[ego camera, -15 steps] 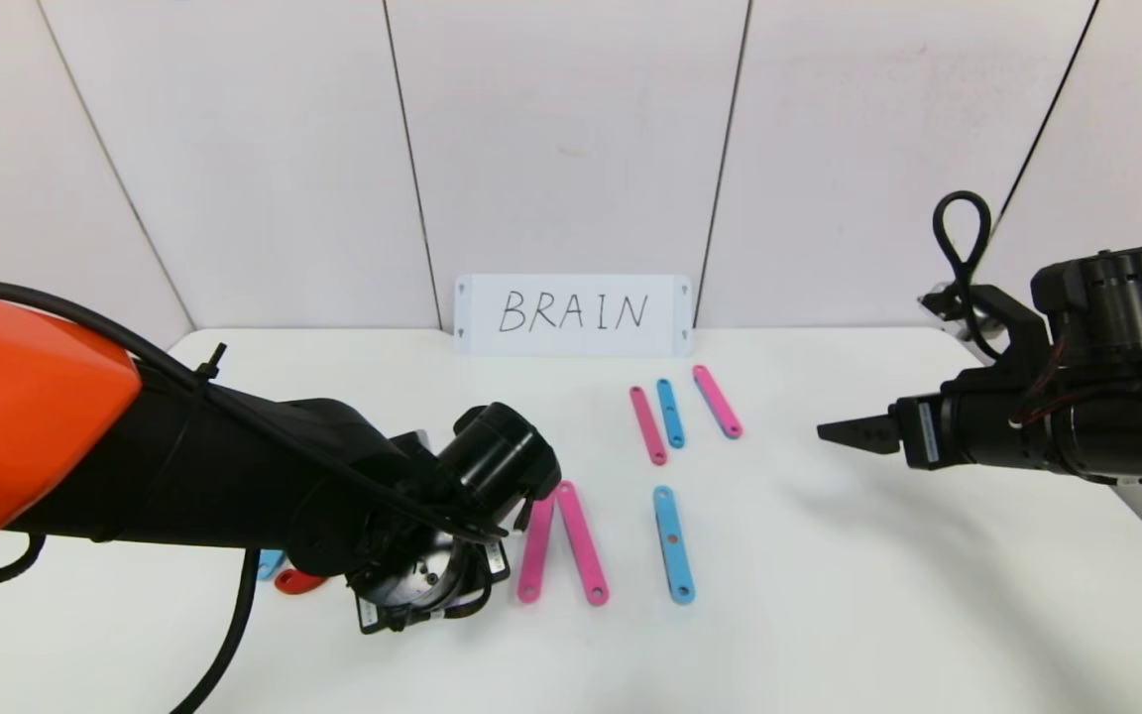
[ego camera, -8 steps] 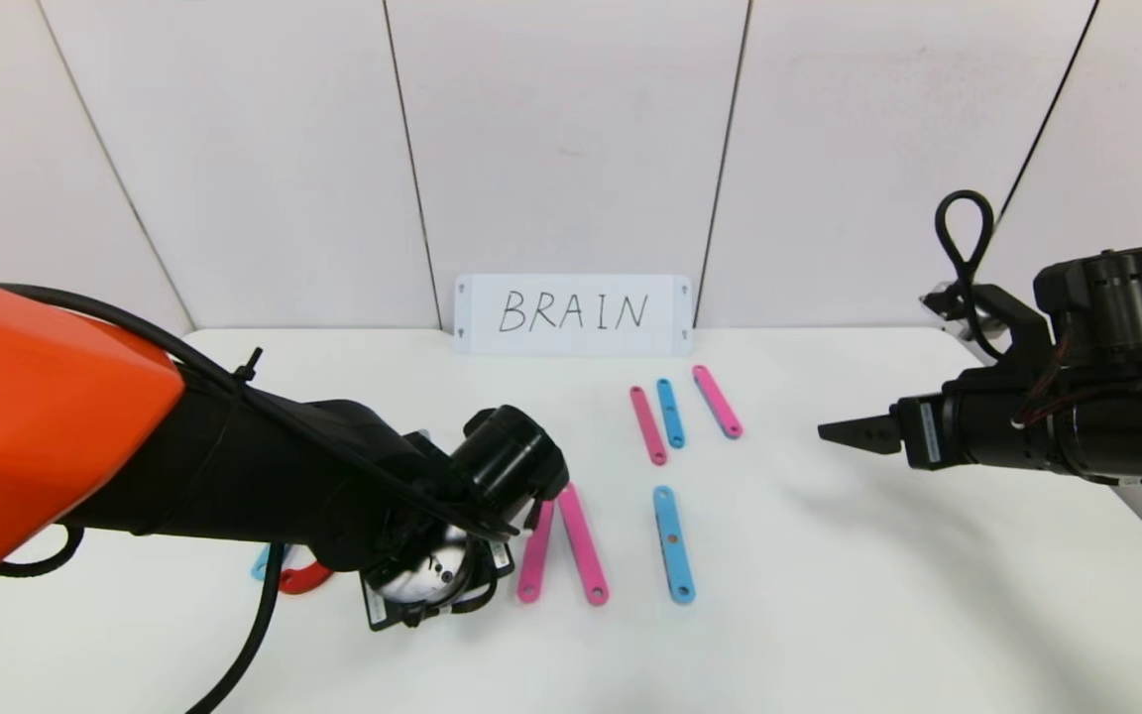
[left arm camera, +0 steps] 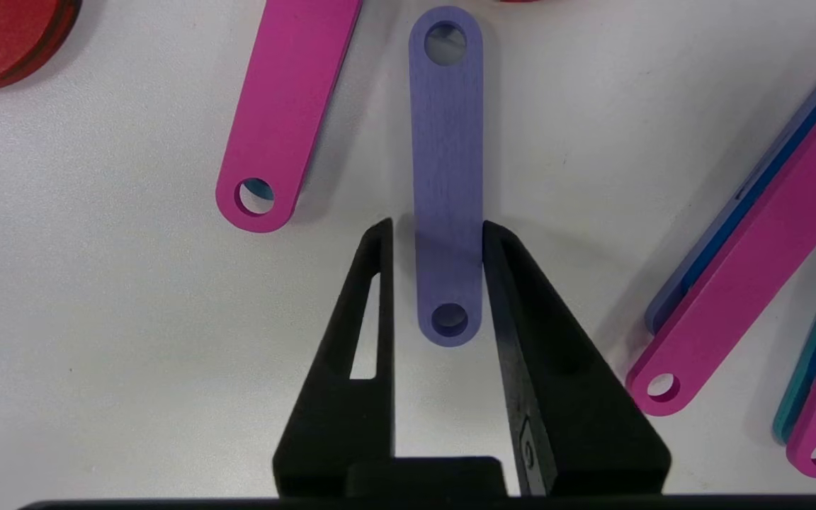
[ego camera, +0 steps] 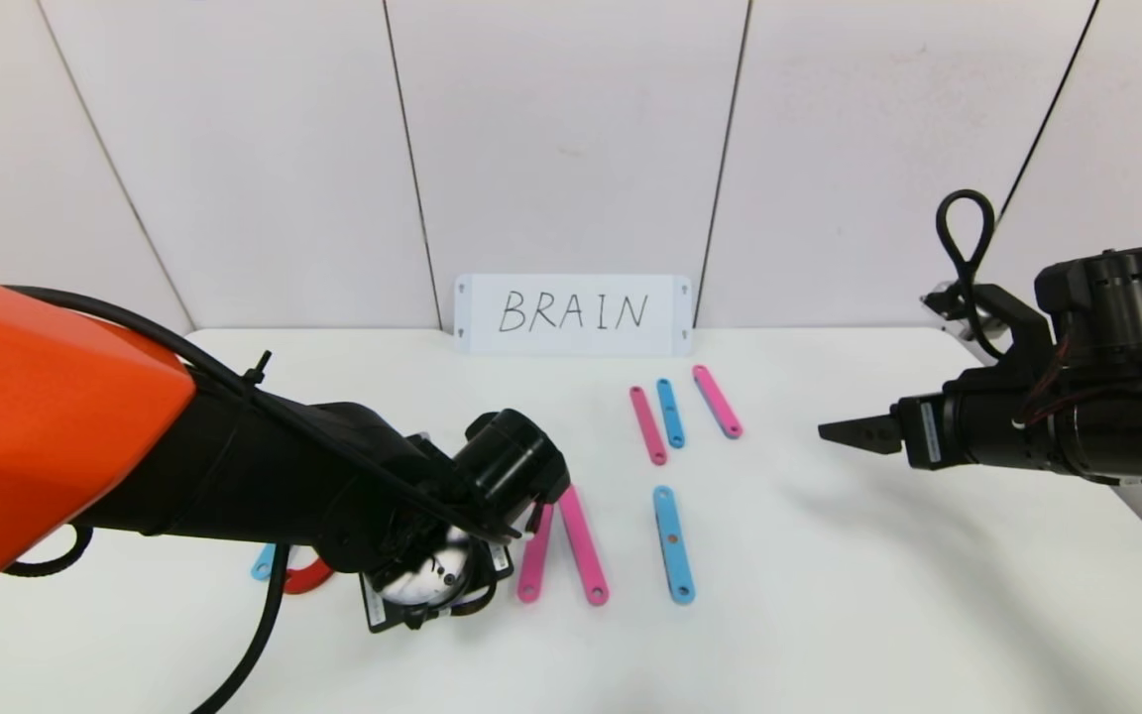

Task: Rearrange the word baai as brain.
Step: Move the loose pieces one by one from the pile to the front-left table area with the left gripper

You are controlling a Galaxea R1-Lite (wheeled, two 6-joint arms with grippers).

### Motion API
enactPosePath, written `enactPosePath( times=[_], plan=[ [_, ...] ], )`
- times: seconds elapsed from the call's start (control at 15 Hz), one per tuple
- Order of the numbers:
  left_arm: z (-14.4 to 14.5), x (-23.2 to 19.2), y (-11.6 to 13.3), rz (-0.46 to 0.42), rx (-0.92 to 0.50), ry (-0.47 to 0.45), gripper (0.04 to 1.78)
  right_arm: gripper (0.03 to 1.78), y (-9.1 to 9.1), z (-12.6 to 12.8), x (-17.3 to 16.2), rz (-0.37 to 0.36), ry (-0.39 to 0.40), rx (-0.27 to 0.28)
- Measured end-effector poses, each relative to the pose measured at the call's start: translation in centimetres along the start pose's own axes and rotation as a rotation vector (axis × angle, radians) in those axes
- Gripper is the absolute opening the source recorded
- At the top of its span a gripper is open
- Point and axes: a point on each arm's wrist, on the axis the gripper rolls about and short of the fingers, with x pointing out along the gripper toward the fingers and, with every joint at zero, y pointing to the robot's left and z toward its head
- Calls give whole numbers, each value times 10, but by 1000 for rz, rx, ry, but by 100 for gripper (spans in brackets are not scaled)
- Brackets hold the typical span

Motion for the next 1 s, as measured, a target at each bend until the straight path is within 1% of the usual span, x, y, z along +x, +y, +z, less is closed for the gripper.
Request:
enactPosePath(
  times=[0.07,0.33,0.4,0.53,0.67,1.0],
  plan=[
    [0,0,0,-1,-1,0,61,174,0,0,0,0,0,0],
    [0,0,-1,-5,-1,-2,129,174,0,0,0,0,0,0],
    [0,0,-1,-7,-1,-3,143,174,0,0,0,0,0,0],
    [0,-1,-2,-10,-1,-2,163,174,0,0,0,0,0,0],
    [0,-1,-2,-12,-2,-2,173,174,0,0,0,0,1,0],
    [-1,-2,-1,0,8,5,174,174,0,0,-1,0,-2,0]
  ],
)
